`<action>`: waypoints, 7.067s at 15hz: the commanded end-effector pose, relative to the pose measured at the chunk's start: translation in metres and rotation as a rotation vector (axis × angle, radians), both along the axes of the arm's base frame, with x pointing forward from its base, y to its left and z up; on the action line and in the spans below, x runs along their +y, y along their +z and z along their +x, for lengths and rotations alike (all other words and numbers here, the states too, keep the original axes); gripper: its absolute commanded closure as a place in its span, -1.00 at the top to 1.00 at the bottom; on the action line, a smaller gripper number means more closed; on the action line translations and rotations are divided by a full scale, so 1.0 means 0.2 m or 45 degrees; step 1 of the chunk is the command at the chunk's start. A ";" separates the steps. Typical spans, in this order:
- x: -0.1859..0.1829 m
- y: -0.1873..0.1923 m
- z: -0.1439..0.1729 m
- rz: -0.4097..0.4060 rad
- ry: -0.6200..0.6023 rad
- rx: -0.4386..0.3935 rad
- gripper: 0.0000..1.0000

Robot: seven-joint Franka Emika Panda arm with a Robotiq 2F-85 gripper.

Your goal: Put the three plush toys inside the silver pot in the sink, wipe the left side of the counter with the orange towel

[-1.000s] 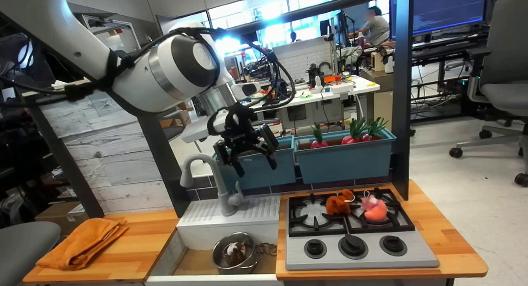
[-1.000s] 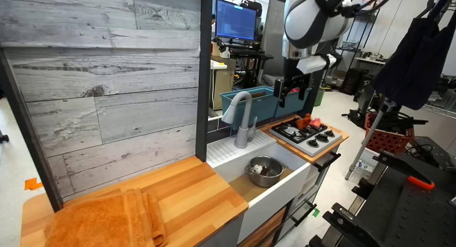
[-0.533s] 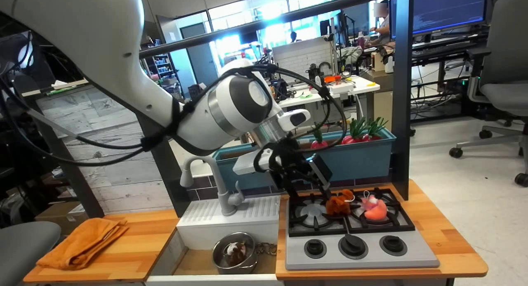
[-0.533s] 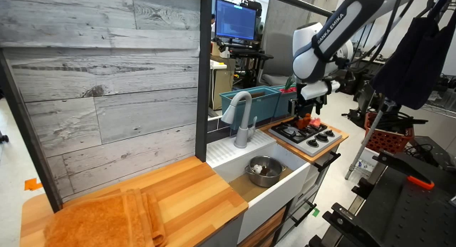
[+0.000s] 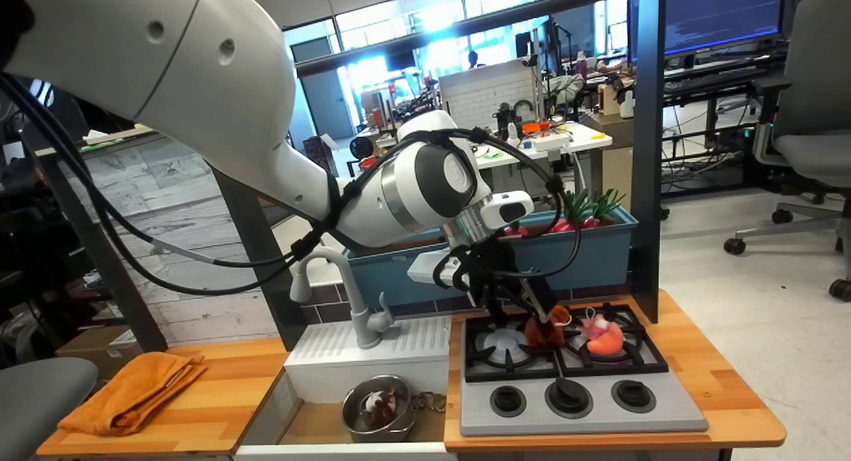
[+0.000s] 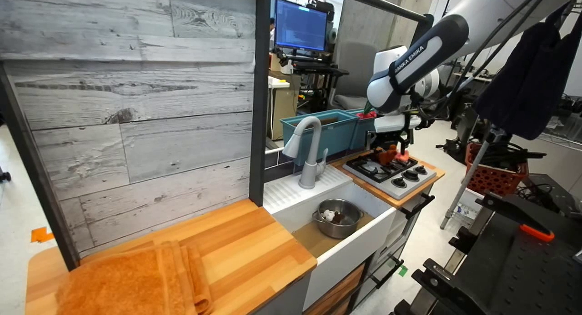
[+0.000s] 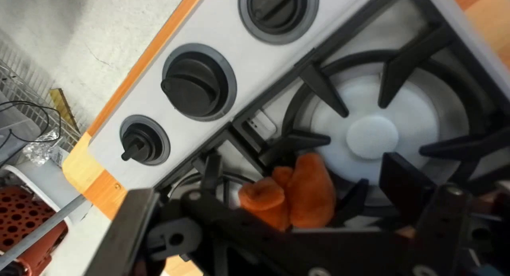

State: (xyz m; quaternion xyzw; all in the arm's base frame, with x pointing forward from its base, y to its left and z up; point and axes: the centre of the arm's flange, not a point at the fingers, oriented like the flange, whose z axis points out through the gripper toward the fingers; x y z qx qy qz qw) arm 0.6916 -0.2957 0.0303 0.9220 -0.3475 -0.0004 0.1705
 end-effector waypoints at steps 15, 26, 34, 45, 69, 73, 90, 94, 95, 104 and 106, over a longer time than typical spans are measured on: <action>-0.12 -0.08 0.10 -0.025 -0.113 -0.138 -0.58; 0.30 0.41 -0.10 0.265 0.610 -0.176 -0.91; 0.74 0.36 -0.21 0.552 1.041 -0.002 -0.91; 1.18 -0.07 -0.45 0.641 1.232 0.094 -0.91; 0.82 0.27 -0.45 0.227 0.992 -0.158 1.00; 0.50 0.51 -0.39 0.181 0.703 -0.275 1.00; -0.41 0.39 -0.07 0.079 0.161 -0.260 1.00; -0.50 0.18 0.01 0.131 0.041 -0.207 1.00; -0.52 0.14 0.03 0.138 0.011 -0.198 1.00; -0.82 -0.02 0.03 0.017 -0.163 -0.193 1.00; -0.86 -0.05 0.03 -0.012 -0.182 -0.215 1.00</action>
